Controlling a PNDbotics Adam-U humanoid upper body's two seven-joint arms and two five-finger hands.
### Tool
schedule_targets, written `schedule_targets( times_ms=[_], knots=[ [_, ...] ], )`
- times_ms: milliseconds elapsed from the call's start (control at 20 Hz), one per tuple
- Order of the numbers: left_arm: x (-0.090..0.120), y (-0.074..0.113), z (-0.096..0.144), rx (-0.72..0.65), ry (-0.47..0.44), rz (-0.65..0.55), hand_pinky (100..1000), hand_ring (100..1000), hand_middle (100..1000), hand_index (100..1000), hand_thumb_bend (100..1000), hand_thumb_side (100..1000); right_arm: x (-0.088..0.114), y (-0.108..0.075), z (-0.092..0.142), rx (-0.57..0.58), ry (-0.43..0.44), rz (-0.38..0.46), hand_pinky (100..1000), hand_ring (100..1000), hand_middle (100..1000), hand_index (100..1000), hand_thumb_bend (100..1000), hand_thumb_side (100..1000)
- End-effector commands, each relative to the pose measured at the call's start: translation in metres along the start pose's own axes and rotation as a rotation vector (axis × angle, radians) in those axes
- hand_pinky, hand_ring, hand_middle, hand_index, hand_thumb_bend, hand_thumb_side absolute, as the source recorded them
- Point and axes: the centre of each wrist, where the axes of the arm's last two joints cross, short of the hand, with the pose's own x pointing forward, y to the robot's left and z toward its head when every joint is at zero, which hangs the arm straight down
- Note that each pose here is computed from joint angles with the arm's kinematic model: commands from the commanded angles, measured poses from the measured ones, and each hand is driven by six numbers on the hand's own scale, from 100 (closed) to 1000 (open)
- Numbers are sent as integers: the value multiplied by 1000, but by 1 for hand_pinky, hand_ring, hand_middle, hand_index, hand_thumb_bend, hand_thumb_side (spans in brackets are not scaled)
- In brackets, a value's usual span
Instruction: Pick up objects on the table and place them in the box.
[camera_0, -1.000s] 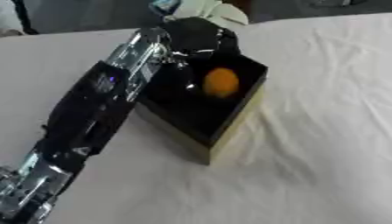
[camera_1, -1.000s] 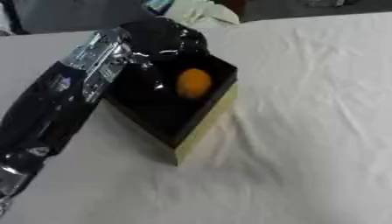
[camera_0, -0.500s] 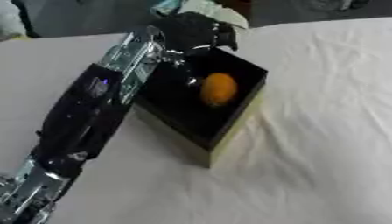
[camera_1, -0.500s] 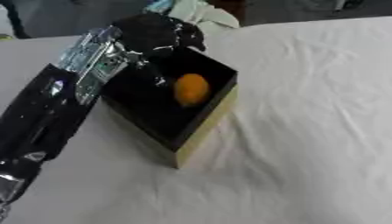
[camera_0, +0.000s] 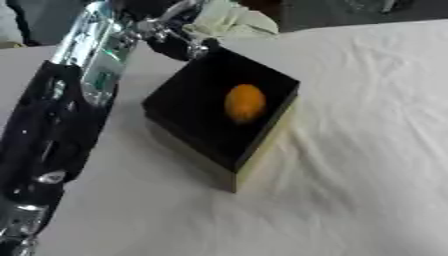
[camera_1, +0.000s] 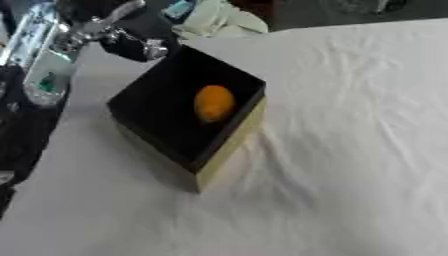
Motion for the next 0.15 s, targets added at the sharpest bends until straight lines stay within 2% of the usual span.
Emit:
schedule_targets(
  times_ms=[50, 150],
  knots=[
    [-13, 35, 16, 127, 59, -33, 510, 657, 748, 780, 409, 223, 6, -5, -9, -2, -47, 16, 772, 752, 696, 855, 265, 1000],
    [-15, 42, 27, 171, 85, -30, 521, 664, 753, 779, 388, 248, 7, -5, -10, -4, -50, 18, 772, 752, 696, 855, 266, 1000]
  ],
)
